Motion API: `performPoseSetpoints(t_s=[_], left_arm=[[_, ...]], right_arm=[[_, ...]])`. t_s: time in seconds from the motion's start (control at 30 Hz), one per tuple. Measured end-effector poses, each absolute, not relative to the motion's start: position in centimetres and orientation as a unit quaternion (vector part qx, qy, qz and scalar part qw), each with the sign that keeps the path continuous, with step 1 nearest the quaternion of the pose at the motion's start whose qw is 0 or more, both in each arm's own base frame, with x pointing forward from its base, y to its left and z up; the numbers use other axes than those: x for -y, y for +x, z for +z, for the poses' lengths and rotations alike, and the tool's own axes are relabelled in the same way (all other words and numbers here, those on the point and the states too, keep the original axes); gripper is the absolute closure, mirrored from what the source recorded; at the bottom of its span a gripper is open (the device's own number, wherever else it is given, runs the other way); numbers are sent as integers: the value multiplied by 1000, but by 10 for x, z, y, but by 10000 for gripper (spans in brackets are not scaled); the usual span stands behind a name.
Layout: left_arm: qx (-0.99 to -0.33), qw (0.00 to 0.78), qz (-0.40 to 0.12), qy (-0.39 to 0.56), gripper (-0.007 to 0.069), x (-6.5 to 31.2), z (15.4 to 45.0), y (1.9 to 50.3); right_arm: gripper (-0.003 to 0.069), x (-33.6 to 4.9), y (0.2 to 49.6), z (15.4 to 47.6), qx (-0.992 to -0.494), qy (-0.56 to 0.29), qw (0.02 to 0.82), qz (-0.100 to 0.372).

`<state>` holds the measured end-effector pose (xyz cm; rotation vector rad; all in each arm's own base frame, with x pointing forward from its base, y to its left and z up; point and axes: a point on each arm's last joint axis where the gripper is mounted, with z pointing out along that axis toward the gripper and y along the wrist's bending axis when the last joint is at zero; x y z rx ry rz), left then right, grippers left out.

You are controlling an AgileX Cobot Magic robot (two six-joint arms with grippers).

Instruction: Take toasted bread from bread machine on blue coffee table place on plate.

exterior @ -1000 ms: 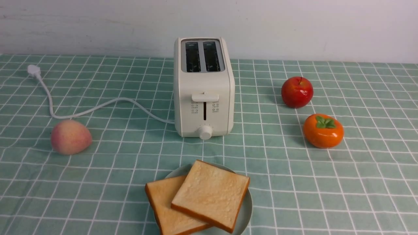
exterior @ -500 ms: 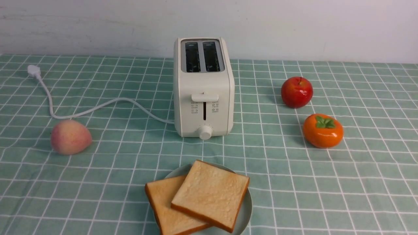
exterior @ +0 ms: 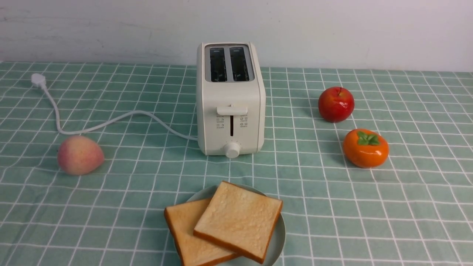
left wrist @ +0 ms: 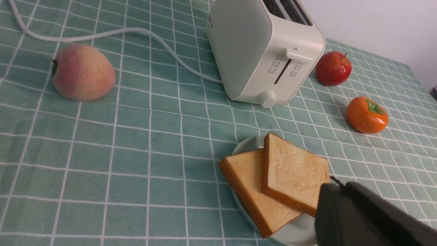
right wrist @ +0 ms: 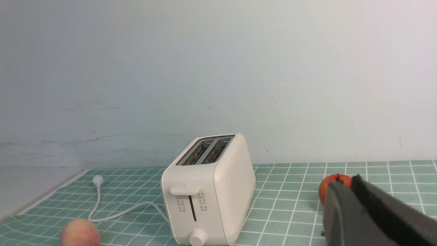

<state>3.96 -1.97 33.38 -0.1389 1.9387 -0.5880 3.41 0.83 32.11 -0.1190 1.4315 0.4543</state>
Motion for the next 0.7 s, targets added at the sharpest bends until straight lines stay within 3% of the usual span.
performPoseSetpoints(t_s=[0.5,0.7], left_arm=[[-812,526,-244,-58,619,20,333,40],[-802,562,-199,-49,608,15,315,48]], right_arm=[[606,-8,34,320,-651,-55,729,205],[598,-8,34,320,-651,-55,729,205]])
